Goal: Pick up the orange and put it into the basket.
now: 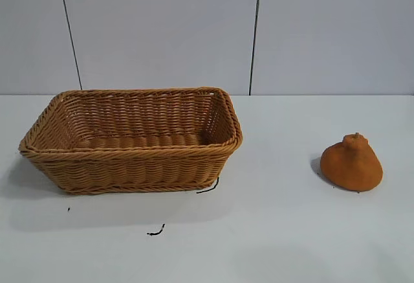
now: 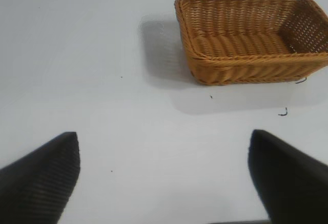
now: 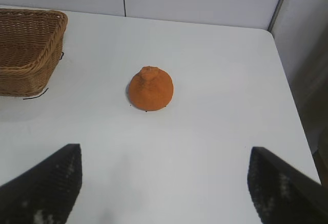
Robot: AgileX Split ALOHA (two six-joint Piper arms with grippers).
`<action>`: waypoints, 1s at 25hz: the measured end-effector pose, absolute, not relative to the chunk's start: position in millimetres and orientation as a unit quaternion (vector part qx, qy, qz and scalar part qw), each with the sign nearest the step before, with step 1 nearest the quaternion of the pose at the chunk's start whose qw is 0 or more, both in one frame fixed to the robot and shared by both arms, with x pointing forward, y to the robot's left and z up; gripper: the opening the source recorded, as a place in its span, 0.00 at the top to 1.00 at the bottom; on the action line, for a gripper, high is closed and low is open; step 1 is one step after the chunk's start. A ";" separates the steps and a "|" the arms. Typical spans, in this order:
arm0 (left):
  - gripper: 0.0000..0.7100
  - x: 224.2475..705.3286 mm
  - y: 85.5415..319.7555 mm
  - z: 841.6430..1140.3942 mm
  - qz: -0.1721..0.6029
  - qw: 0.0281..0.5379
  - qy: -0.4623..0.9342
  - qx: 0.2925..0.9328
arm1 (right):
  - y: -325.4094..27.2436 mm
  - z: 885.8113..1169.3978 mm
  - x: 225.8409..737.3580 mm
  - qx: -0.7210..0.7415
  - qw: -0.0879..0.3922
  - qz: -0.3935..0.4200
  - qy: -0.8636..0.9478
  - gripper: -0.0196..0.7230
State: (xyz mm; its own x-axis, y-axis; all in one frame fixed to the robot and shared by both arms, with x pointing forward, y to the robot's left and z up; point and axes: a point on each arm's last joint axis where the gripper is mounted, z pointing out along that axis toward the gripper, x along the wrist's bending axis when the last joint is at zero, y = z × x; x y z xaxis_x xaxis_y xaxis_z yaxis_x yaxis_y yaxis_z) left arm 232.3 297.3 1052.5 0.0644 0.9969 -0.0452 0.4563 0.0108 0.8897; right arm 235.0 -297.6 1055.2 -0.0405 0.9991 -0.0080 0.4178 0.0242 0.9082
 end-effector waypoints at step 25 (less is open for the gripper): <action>0.10 232.3 297.3 1052.5 0.343 0.394 0.592 0.614 | -288.0 1133.8 391.3 0.666 0.208 0.280 0.659 0.13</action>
State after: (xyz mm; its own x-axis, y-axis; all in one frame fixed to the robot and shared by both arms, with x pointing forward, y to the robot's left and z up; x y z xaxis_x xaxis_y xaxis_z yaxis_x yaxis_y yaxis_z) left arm 232.3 297.3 1052.5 0.0644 0.9969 -0.0452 0.4563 0.0108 0.8897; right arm 391.3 -288.0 1133.8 -0.0255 0.9948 0.0988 0.7614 -0.0448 0.6467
